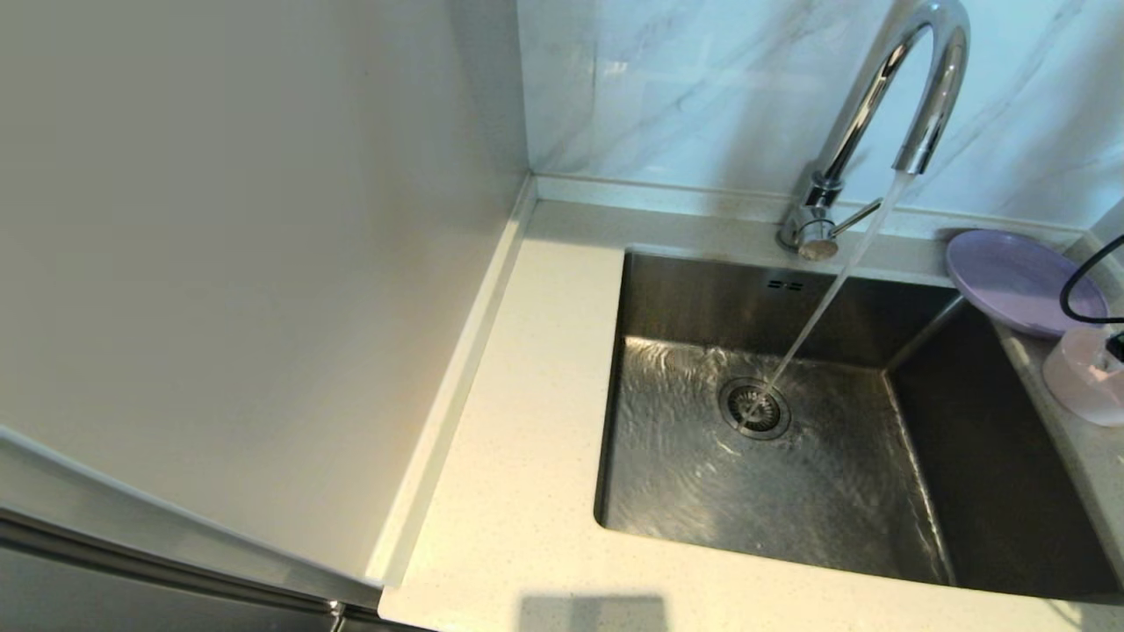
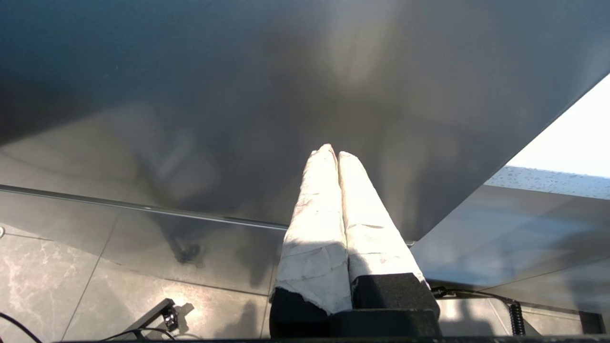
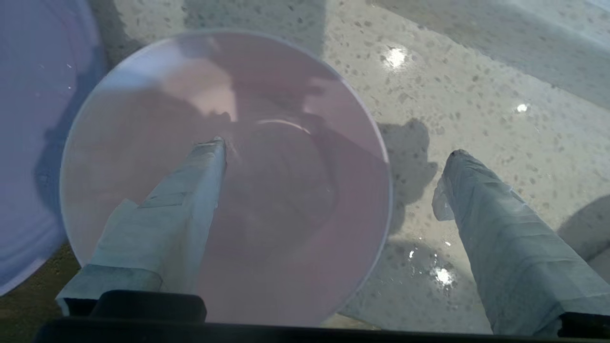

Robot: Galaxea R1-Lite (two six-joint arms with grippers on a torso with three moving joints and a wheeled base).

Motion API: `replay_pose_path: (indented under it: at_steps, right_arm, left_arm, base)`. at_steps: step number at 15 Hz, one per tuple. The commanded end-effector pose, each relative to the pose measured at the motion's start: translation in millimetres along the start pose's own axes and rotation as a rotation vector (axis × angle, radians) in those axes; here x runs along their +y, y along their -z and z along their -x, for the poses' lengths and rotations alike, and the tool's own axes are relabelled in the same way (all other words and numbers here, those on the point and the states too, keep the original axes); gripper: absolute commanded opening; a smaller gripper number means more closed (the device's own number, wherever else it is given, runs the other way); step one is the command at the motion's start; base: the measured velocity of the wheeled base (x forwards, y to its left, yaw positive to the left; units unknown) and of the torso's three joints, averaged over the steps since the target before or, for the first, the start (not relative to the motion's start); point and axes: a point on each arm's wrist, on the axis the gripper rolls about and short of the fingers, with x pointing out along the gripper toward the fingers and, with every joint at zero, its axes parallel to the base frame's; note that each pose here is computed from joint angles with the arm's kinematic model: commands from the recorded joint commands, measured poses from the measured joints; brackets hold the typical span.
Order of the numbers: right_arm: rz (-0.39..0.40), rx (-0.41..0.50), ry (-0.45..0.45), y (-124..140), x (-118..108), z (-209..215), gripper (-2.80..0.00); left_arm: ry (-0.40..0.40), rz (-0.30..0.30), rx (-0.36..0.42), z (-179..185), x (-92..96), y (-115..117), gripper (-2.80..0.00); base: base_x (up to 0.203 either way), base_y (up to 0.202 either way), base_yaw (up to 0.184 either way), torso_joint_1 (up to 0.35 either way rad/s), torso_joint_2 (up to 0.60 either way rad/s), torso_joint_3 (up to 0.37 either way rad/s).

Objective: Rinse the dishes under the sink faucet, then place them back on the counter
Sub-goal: Pick up the bowl

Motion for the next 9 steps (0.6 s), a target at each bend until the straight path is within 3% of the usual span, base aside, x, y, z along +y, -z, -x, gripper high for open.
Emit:
replay_pose_path:
  at_steps: [1,2,3,5,9]
  right_arm:
    - [0.003,0.005,0.014,1.3,-1.4,-3.7,0.0]
    - [0.005,0.008,0.017,2.0,-1.4,-4.9,0.0]
    - [0.008,0.011,0.02,3.0,-1.1,-6.5,-2.8]
    - [0.051,0.025,0.032,5.7,-2.9,-10.8,-2.8]
    - [0.055,0.037,0.044,8.4,-4.3,-15.5,-2.8]
  left_arm:
    - [0.0,0.0,0.0,0.0,0.0,0.0,-2.8]
    - [0.0,0.0,0.0,0.0,0.0,0.0,-2.8]
    - [0.0,0.0,0.0,0.0,0.0,0.0,-2.8]
    - [0.0,0.0,0.0,0.0,0.0,0.0,-2.8]
    - [0.0,0.0,0.0,0.0,0.0,0.0,-2.8]
  base:
    - [0.0,0.0,0.0,0.0,0.0,0.0]
    - [0.0,0.0,0.0,0.0,0.0,0.0]
    - [0.0,0.0,0.0,0.0,0.0,0.0]
    - [0.0,0.0,0.0,0.0,0.0,0.0]
    - [0.0,0.0,0.0,0.0,0.0,0.0]
